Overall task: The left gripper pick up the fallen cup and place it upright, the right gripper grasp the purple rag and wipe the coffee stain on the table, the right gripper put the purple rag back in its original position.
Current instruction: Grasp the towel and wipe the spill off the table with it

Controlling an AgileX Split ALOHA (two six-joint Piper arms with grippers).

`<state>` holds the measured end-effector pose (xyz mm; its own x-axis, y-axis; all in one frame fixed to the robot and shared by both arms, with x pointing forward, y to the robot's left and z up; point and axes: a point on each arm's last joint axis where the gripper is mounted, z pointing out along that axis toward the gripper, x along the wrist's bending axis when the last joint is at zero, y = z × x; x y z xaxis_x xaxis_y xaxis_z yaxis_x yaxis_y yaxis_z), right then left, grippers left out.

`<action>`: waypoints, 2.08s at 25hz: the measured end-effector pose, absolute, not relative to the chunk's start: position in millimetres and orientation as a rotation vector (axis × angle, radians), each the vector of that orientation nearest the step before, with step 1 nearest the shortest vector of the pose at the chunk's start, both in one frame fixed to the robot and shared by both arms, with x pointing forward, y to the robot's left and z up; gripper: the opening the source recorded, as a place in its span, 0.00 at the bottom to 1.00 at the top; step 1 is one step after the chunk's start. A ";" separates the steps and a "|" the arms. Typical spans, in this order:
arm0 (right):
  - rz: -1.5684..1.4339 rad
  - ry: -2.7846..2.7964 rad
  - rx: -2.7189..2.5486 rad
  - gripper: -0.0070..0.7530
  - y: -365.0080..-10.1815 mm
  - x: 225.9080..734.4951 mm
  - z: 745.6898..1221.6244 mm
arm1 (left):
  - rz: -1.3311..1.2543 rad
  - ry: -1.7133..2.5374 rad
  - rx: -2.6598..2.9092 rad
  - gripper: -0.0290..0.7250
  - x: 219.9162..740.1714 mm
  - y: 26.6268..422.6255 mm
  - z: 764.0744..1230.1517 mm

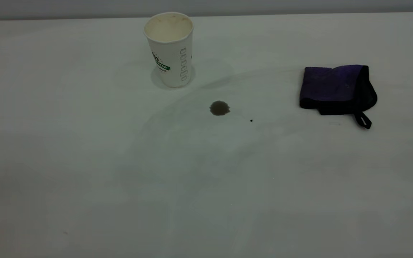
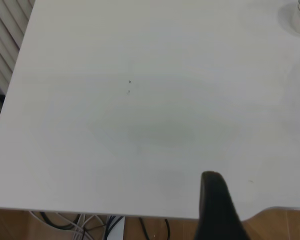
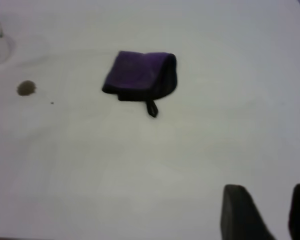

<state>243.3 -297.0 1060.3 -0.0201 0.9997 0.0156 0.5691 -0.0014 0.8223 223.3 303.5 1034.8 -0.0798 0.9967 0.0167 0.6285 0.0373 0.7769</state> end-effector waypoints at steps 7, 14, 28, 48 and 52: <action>0.717 1.753 1.657 0.88 -300.5 344.6 1098.7 | 0.859 1.766 1.643 0.71 223.3 303.5 1034.8; 0.578 1.974 1.802 0.97 -293.8 454.3 1058.4 | 0.859 1.766 1.643 0.71 223.2 303.5 1034.7; 0.410 2.343 1.799 0.97 -256.7 604.8 901.4 | 0.860 1.765 1.642 0.71 223.1 303.5 1034.7; 0.390 2.378 1.877 0.88 -236.8 695.2 775.5 | 0.860 1.765 1.642 0.71 223.1 303.5 1034.7; 0.379 2.384 1.876 0.74 -237.0 696.1 769.6 | 0.860 1.765 1.642 0.71 223.1 303.5 1034.7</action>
